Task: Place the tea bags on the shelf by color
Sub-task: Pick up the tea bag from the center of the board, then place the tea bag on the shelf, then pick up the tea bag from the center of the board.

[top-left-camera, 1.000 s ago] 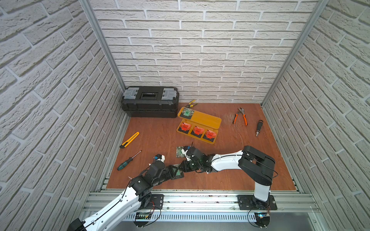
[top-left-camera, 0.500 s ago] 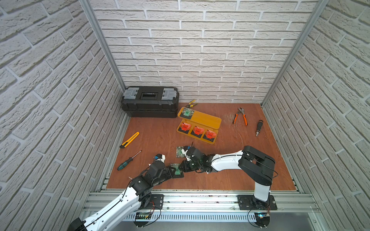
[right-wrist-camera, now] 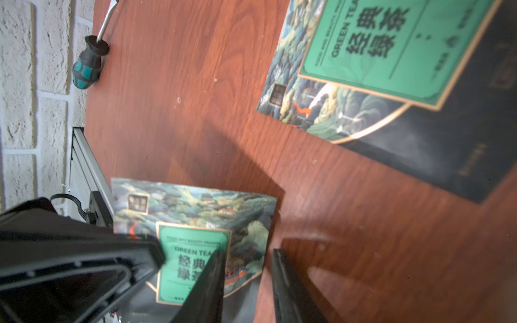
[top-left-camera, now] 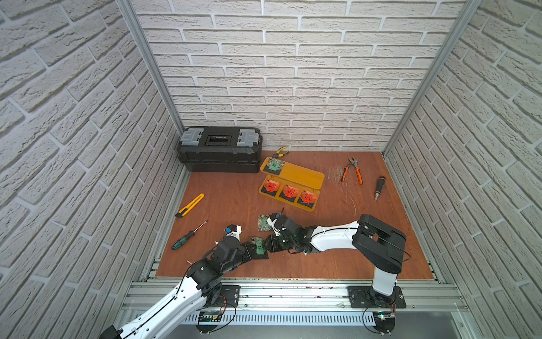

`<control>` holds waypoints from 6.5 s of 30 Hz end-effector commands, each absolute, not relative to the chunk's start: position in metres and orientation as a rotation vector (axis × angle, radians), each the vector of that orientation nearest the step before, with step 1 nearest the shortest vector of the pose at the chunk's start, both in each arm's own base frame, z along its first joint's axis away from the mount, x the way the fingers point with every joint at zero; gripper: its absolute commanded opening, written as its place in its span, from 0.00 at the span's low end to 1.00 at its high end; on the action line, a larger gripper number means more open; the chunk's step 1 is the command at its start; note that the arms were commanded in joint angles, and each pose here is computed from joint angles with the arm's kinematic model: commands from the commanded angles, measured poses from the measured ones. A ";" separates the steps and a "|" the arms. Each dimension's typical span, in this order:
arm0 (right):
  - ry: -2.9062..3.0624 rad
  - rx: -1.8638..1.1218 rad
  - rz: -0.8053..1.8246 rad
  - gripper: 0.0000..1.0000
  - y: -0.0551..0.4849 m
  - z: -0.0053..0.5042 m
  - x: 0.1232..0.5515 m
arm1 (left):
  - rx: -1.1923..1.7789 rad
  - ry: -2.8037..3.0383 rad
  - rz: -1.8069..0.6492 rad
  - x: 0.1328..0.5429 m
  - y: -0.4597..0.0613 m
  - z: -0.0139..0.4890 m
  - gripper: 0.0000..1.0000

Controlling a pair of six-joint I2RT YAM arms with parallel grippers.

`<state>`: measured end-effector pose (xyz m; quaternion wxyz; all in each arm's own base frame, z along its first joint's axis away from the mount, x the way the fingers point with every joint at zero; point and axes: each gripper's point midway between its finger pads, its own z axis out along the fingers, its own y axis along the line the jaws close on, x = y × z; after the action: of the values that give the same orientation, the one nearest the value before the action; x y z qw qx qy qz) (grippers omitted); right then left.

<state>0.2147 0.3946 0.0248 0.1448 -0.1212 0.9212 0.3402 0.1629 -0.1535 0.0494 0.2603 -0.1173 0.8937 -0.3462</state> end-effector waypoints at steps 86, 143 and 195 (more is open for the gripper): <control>2.125 -0.140 0.468 0.49 0.145 0.141 0.184 | 0.512 2.396 -1.035 0.458 -0.306 0.228 0.00; 2.075 -0.118 0.473 0.51 0.140 0.146 0.187 | 0.483 2.508 -0.956 0.490 -0.299 0.195 0.31; 2.328 -0.361 0.577 0.52 0.272 0.096 0.220 | -0.036 2.354 -0.662 0.313 -0.180 0.105 0.84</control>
<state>0.2117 0.2573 0.0805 0.3340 -0.1531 0.9099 0.1923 0.3036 -0.1785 0.0972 0.3079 0.0009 0.9194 -0.2448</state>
